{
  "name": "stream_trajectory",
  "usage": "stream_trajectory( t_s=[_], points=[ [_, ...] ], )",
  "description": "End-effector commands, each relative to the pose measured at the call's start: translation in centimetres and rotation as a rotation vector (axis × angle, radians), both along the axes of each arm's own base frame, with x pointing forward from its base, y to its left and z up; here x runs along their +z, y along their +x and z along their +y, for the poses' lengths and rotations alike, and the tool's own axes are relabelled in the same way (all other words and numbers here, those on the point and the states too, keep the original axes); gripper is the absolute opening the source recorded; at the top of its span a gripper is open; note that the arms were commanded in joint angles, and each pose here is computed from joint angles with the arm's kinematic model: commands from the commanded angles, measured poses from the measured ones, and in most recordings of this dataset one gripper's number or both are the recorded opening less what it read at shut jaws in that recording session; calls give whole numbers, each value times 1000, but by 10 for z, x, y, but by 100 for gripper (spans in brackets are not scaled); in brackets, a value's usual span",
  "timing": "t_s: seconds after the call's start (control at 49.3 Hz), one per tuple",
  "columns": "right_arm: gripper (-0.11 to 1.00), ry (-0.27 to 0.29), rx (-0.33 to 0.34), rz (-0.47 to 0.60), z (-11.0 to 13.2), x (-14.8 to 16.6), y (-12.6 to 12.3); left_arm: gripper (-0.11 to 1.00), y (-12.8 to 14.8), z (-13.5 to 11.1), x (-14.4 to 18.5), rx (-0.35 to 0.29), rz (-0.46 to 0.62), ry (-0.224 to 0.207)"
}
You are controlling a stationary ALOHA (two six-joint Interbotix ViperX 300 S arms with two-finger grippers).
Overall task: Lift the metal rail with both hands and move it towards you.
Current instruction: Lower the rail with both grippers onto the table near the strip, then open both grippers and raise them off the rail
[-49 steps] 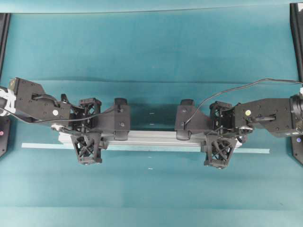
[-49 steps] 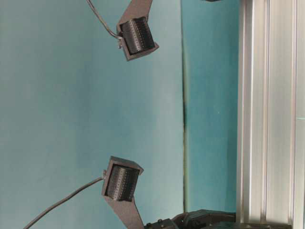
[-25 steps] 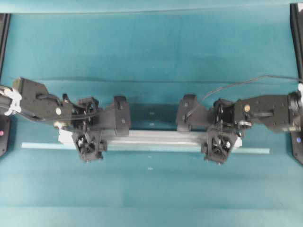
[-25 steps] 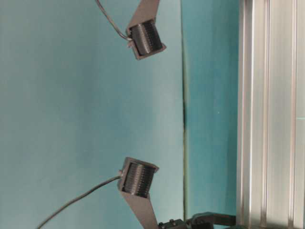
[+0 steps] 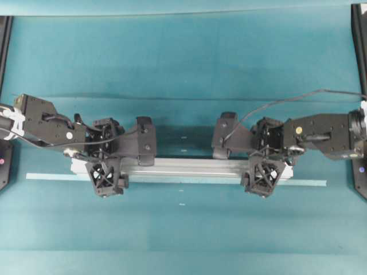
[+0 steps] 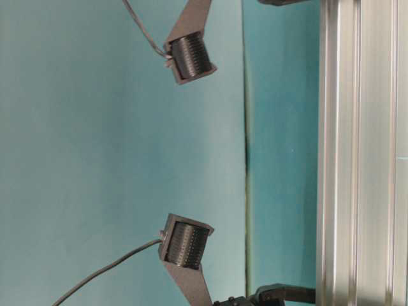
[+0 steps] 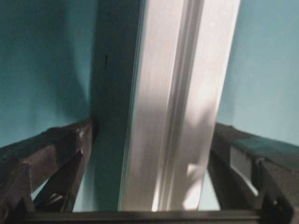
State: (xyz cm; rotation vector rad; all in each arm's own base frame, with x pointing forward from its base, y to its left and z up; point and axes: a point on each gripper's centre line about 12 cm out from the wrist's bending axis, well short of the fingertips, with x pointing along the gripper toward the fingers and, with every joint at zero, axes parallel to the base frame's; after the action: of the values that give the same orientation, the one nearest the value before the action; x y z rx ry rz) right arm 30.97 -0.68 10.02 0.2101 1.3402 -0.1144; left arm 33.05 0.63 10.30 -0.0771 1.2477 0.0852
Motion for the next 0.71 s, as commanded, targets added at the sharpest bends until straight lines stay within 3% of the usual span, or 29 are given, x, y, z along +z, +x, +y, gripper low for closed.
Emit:
stream_trajectory(
  t_s=[0.0, 0.345, 0.69],
  points=[
    [99, -3, 3, -38, 0, 14, 6, 98, 4, 0, 16, -8, -40, 5],
    [99, -2, 5, -146, 0, 65, 6, 98, -7, 0, 65, -27, -59, 17],
    [99, -17, 8, -350, 0, 126, -7, 97, -19, 1, 144, -26, -292, 25]
  ],
)
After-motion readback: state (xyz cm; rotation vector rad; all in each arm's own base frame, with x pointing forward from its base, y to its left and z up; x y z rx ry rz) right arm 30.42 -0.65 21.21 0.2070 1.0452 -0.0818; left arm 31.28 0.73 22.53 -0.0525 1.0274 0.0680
